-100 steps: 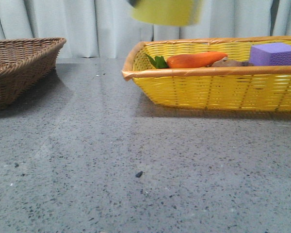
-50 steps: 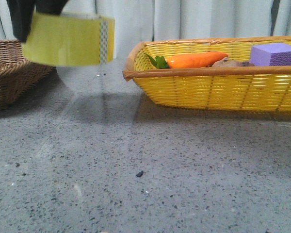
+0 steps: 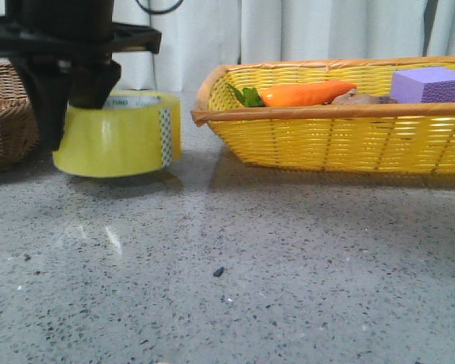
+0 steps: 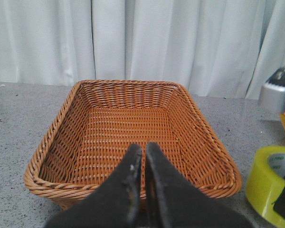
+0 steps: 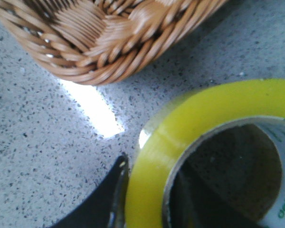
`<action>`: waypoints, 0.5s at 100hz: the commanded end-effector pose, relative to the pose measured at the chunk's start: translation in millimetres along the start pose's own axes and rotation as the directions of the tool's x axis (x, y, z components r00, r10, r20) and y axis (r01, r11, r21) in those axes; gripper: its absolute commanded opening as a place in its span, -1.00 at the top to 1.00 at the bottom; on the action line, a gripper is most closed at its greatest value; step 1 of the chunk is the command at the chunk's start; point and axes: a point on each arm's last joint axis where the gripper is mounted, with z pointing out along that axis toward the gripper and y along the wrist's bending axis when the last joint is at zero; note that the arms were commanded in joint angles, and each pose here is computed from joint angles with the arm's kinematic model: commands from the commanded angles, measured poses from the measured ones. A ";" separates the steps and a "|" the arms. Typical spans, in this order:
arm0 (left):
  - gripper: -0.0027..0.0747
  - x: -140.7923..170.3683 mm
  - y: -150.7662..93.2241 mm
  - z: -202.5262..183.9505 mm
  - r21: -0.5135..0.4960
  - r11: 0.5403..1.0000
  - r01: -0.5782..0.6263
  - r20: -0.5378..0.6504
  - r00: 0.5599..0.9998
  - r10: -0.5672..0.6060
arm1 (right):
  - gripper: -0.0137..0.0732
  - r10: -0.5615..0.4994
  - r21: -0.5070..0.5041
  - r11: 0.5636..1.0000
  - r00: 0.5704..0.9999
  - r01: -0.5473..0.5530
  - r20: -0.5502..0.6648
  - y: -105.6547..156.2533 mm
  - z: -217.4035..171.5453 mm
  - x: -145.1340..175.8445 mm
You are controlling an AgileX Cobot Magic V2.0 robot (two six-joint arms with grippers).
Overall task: Transfer tape with both arms
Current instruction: 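Set the tape roll on the table and open the right gripper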
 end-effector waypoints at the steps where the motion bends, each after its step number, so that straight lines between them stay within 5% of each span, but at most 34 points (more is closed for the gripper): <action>1: 0.99 -17.3 -1.0 0.1 0.002 1.000 0.028 0.093 0.995 -0.028 | 0.26 -0.024 0.010 1.000 0.998 0.023 0.059 2.2 -41.6 -1.1; 14: 0.98 -17.3 -1.2 0.1 0.006 0.999 0.045 0.093 0.995 -0.045 | -0.03 -0.024 0.008 1.000 0.998 0.023 0.059 2.4 -41.6 -1.1; 36: 0.98 -16.3 -2.1 0.1 0.016 0.999 0.044 0.081 0.996 -0.046 | -0.02 -0.026 0.008 1.000 0.994 0.025 0.104 4.5 -64.0 0.1; 50: 0.98 -17.6 -6.9 1.5 0.066 0.997 0.032 0.028 0.999 -0.034 | 0.35 -0.034 0.029 0.999 0.980 0.029 0.195 5.8 -111.0 6.0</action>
